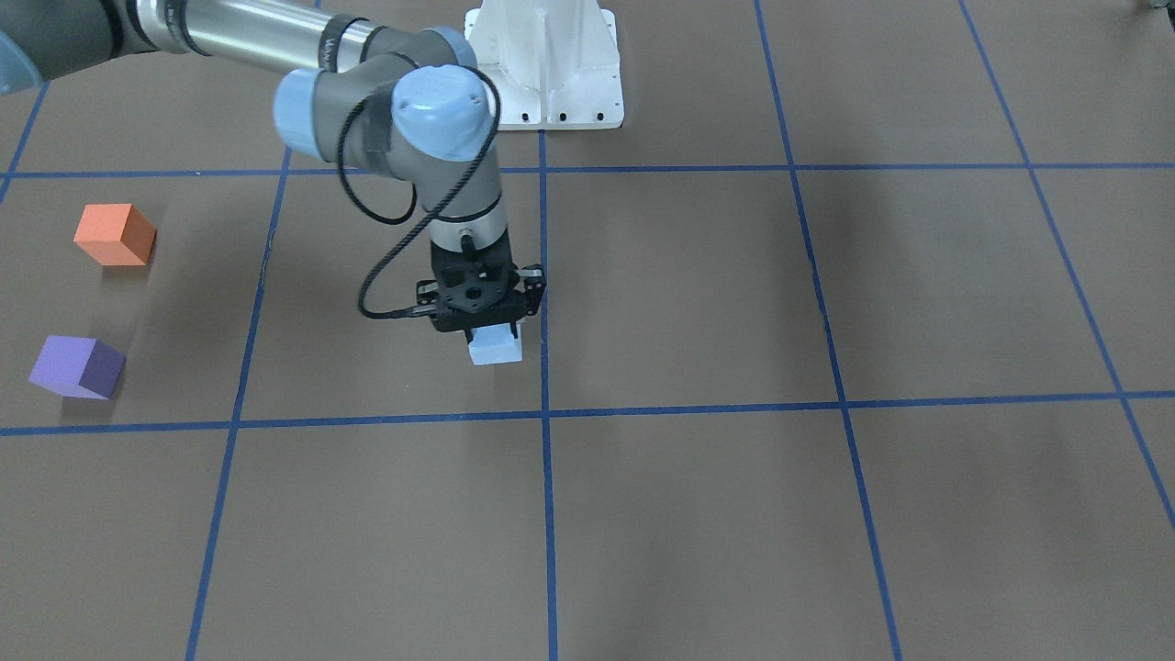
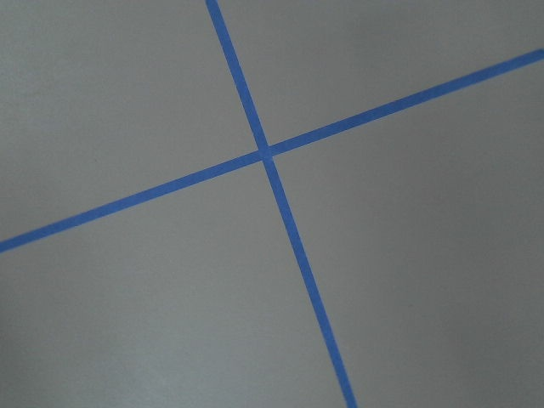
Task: Place blue block between orange and purple blocks
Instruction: 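Lift the light blue cube with the right gripper toward the purple cube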
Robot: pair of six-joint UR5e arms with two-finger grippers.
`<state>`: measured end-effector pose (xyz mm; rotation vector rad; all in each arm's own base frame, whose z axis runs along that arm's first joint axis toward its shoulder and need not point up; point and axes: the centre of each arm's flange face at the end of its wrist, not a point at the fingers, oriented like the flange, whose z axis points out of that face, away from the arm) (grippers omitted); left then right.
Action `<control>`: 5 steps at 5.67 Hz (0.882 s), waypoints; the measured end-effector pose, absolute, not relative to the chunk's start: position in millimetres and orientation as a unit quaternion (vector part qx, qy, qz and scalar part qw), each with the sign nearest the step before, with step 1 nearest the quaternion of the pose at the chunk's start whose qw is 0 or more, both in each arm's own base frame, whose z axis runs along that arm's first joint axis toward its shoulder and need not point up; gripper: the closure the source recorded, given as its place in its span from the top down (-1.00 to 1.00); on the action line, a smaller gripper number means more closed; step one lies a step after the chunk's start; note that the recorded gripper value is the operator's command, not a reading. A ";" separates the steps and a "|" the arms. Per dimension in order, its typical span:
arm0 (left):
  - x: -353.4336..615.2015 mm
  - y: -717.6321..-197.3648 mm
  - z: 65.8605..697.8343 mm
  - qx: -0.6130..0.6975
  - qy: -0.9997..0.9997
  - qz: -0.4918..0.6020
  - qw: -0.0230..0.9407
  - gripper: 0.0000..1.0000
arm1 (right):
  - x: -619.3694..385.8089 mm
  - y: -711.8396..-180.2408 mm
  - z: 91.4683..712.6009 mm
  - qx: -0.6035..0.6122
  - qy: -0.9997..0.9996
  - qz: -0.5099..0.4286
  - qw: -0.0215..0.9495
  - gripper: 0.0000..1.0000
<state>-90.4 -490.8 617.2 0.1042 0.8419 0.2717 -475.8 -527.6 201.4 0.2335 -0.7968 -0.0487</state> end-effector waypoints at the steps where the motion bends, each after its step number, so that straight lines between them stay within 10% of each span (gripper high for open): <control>1: -109.0 -477.0 620.6 0.060 0.421 0.109 0.899 1.00 | -405.7 -543.8 221.1 0.106 -0.375 -0.042 0.920 -1.00; 5: -115.9 -472.9 620.3 0.065 0.426 0.099 0.897 1.00 | -228.8 -528.9 402.6 0.074 -0.300 -0.083 0.947 -1.00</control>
